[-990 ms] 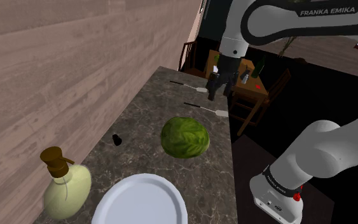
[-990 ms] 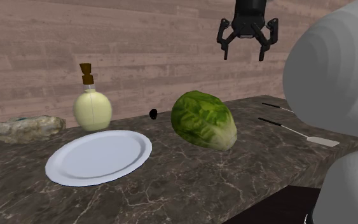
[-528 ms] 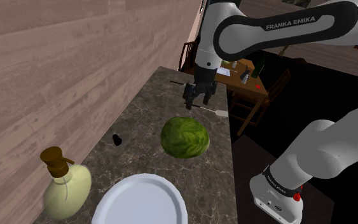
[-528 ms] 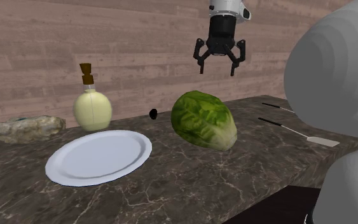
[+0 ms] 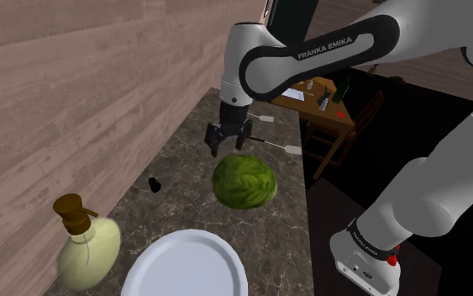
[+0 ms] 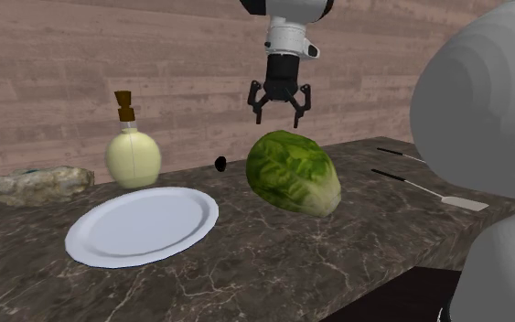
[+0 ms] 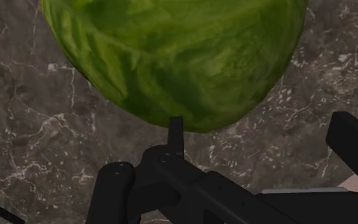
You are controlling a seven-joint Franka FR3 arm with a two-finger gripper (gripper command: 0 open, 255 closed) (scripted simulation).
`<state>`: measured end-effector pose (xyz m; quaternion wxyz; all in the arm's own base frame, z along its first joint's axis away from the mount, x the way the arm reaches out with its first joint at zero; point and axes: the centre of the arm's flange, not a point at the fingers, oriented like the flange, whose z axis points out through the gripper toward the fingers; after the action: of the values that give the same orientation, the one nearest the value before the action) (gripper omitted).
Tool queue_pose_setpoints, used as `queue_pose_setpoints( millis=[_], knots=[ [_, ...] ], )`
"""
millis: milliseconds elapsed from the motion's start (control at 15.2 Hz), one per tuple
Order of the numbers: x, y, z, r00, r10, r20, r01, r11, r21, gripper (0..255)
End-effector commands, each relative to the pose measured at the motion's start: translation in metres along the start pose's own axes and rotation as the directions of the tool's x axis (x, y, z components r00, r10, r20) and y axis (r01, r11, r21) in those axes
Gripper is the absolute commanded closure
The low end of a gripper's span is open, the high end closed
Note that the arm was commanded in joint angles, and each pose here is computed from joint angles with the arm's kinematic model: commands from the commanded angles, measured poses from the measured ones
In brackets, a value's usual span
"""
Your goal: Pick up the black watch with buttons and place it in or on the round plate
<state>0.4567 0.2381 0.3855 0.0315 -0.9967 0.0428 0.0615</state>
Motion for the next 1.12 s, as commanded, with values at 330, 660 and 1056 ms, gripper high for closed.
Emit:
queue_pose_setpoints(
  millis=[330, 660, 1056],
  knots=[
    [0.044, -0.065, 0.048, 1.000, 0.000, -0.008, 0.000, 1.000, 0.014, 0],
    [0.074, -0.113, 0.079, 1.000, 0.000, -0.013, 0.000, 1.000, 0.023, 0],
    [0.111, -0.171, 0.115, 1.000, 0.000, -0.020, 0.001, 0.999, 0.034, 0]
  ],
)
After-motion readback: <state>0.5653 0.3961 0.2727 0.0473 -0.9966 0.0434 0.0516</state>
